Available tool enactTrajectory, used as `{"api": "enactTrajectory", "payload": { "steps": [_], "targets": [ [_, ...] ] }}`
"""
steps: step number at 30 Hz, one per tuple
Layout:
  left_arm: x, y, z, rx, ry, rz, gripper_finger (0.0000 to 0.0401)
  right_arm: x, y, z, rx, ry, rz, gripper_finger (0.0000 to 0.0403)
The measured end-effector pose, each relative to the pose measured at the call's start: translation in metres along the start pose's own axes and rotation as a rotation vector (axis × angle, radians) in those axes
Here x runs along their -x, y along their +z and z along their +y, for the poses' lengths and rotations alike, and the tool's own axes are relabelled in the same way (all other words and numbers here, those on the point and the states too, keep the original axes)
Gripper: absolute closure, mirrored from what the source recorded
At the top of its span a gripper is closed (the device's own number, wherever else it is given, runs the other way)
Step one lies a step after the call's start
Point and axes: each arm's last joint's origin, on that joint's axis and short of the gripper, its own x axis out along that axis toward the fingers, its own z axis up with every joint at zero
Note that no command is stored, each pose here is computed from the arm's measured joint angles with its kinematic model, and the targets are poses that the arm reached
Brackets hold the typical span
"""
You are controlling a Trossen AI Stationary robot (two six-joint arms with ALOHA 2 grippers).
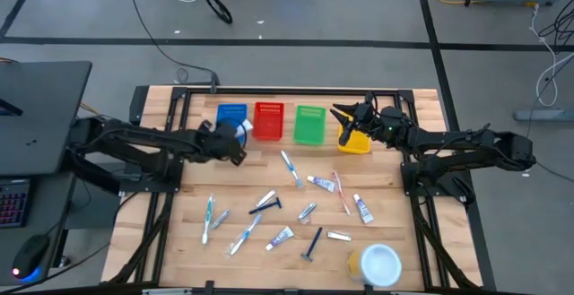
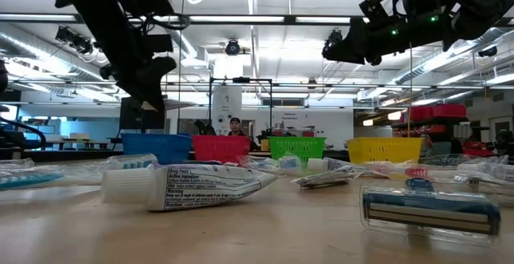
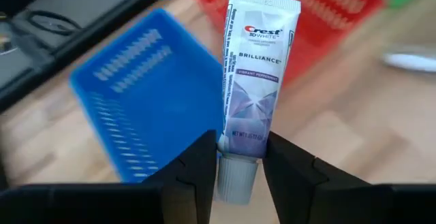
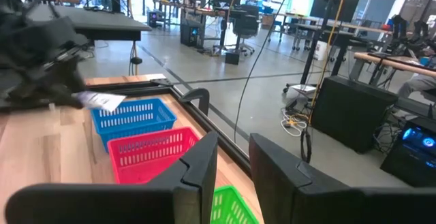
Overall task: Pick & Place Travel size toiletries
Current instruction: Put the white toothpaste into the blue bin, then put the blue razor into the orange bin
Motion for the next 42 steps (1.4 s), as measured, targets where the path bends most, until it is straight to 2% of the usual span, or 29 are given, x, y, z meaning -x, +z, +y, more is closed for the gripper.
{"api": "enactTrajectory", "payload": {
  "steps": [5, 8, 13, 19, 24, 32, 36, 42],
  "targets": [
    [-0.015, 0.009, 0.020, -0.012, 0.049, 0.059, 0.0280, 0.000, 0.000, 0.000, -0.004, 0.000, 0.001, 0.0306],
    [-0.028, 0.012, 0.030, 0.025, 0.055, 0.124, 0.0280, 0.000, 0.000, 0.000, -0.004, 0.000, 0.001, 0.0306],
    [-0.048, 0.014, 0.047, 0.085, 0.124, 0.188, 0.0280, 0.000, 0.000, 0.000, -0.003, 0.000, 0.003, 0.0306],
    [-0.078, 0.015, 0.051, 0.064, 0.070, 0.271, 0.0280, 0.000, 0.000, 0.000, -0.003, 0.001, 0.003, 0.0306],
    [-0.096, 0.016, 0.050, 0.032, 0.087, 0.255, 0.0279, 0.000, 0.000, 0.000, -0.006, -0.001, 0.003, 0.0306],
    [-0.099, 0.015, 0.049, 0.015, 0.051, 0.270, 0.0240, 0.000, -0.001, 0.000, -0.005, -0.002, 0.008, 0.0306],
    [-0.099, 0.017, 0.049, -0.003, 0.046, 0.272, 0.0218, 0.000, -0.001, 0.001, -0.004, 0.034, 0.007, 0.0306],
    [-0.088, 0.041, 0.046, -0.089, 0.022, 0.245, 0.0207, -0.001, -0.002, 0.004, -0.005, 0.112, 0.003, 0.0293]
  ]
}}
